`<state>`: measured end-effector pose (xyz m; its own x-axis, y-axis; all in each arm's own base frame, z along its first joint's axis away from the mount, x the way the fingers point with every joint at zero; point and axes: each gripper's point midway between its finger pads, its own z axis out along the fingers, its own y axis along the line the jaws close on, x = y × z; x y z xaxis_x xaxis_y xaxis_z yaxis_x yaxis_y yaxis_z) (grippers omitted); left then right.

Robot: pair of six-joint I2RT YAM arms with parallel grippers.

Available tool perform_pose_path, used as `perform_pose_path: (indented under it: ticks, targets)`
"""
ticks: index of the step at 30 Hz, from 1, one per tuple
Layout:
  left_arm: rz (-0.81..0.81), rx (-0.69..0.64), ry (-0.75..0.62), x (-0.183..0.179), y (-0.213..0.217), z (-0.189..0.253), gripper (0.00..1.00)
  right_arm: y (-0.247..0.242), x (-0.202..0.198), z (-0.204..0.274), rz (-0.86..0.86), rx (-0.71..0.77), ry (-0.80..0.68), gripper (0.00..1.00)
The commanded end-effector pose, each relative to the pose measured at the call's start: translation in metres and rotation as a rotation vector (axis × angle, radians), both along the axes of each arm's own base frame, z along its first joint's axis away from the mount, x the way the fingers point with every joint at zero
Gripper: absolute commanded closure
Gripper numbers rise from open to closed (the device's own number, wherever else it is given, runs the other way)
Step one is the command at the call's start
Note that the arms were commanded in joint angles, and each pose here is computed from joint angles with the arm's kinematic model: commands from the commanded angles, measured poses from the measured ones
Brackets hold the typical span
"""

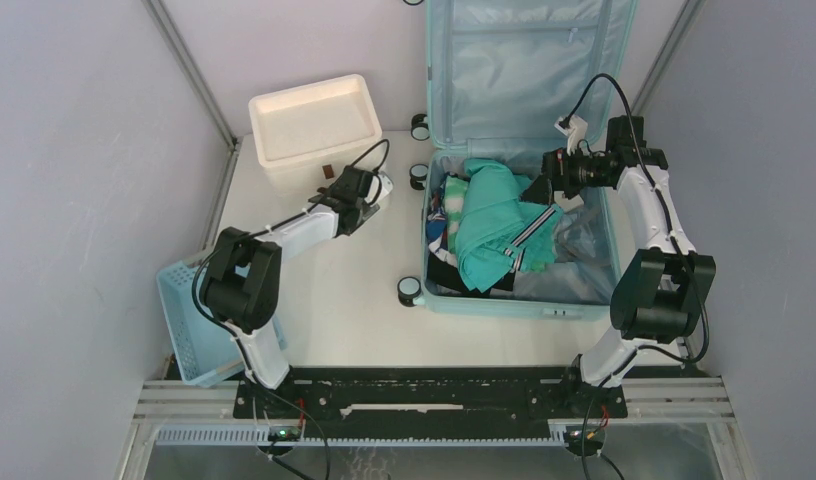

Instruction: Open, take out, and arrange the luggage

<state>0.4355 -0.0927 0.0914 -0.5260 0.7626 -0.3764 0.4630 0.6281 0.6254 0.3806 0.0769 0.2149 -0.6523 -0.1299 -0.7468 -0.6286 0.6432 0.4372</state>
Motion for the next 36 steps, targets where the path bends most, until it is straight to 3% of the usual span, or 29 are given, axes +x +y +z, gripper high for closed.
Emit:
perform_pose_path:
  ticks: [1, 9, 15, 20, 25, 32, 36]
  targets:
    - [0.073, -0.057, -0.169, 0.024, 0.006, 0.054, 0.34, -0.001, 0.004, 0.005, 0.012, -0.013, -0.039, 0.00]
    - [0.146, -0.241, -0.136, -0.001, -0.010, 0.037, 0.36, -0.002, 0.003, 0.004, 0.012, -0.018, -0.037, 0.00]
    - [0.230, -0.330, -0.193, -0.016, -0.022, 0.024, 0.36, -0.003, 0.004, 0.001, 0.012, -0.018, -0.029, 0.00]
    - [0.421, -0.217, -0.265, -0.003, -0.011, 0.021, 0.37, -0.002, 0.005, 0.000, 0.016, -0.018, -0.030, 0.00]
    - [0.564, -0.219, -0.292, 0.003, -0.010, 0.024, 0.52, -0.005, 0.004, 0.000, 0.011, -0.020, -0.030, 0.00]
    - [0.599, -0.192, -0.346, -0.002, -0.026, 0.028, 0.57, -0.006, 0.004, -0.001, 0.008, -0.018, -0.027, 0.00]
    - [0.501, -0.367, -0.348, -0.013, -0.057, 0.031, 0.57, -0.007, 0.005, -0.001, 0.006, -0.018, -0.030, 0.00]
